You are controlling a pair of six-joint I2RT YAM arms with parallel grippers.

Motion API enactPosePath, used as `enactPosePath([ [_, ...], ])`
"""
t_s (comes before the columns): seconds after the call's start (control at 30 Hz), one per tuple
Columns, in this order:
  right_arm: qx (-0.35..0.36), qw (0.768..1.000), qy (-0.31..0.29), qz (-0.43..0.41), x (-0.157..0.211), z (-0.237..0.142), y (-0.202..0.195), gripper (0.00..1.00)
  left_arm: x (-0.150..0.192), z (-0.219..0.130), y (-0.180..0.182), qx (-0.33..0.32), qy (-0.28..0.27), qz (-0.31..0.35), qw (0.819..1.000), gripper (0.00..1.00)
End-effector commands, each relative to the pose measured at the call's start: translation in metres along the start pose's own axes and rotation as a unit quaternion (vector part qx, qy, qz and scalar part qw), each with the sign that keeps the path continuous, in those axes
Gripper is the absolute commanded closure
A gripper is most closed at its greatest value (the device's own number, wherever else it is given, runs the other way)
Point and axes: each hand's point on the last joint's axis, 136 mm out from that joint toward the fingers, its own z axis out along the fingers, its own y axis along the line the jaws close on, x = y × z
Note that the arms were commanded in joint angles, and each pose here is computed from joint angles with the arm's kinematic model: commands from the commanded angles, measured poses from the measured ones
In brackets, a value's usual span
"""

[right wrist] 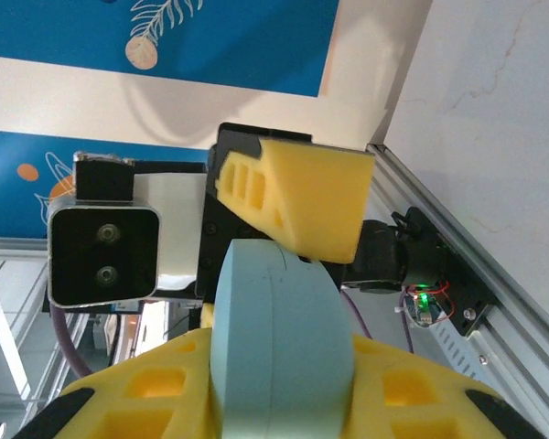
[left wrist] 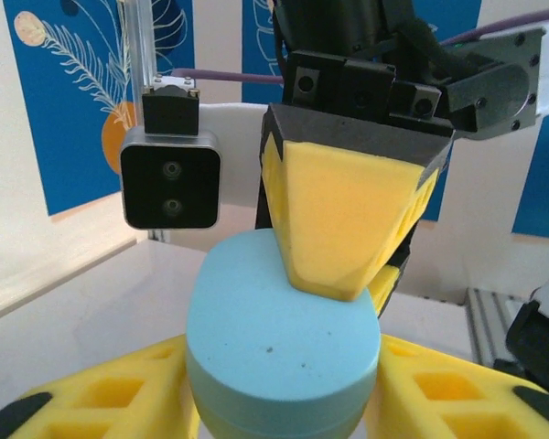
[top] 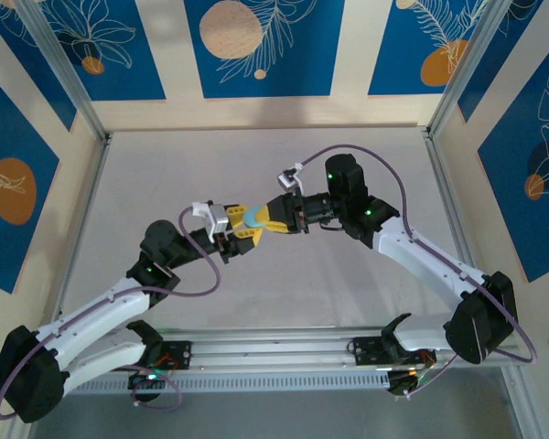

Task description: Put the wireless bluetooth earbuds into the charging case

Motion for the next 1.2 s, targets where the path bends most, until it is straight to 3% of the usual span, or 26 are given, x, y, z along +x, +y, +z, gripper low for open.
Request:
enactPosePath([
  [0.0, 0.003, 0.999, -0.032, 0.001, -0.005, -0.011, -0.004, 0.81, -0.011, 0.002, 0.003, -0.011, 0.0, 0.012, 1.0, 0.44],
  [0.2, 0.036, 0.994, -0.102, 0.012, -0.018, -0.031, -0.033, 0.8, 0.001, 0.003, 0.006, -0.017, 0.023, 0.001, 1.0, 0.2],
  [0.43, 0.201, 0.955, -0.201, 0.086, -0.034, -0.067, -0.161, 0.8, 0.01, -0.009, 0.032, -0.105, 0.035, -0.017, 0.994, 0.11],
  [0.57, 0.211, 0.951, -0.189, 0.123, -0.042, -0.06, -0.204, 0.8, 0.011, -0.02, 0.045, -0.155, 0.047, -0.019, 0.987, 0.08],
  [0.8, 0.244, 0.942, -0.176, 0.147, -0.054, -0.043, -0.247, 0.79, 0.011, -0.038, 0.06, -0.218, 0.056, -0.019, 0.974, 0.05],
  [1.03, 0.267, 0.932, -0.155, 0.192, -0.038, -0.036, -0.284, 0.75, 0.008, -0.048, 0.065, -0.246, 0.056, -0.018, 0.967, 0.04],
  [1.17, 0.297, 0.92, -0.153, 0.204, -0.023, -0.043, -0.295, 0.68, 0.007, -0.051, 0.068, -0.257, 0.054, -0.019, 0.965, 0.04],
])
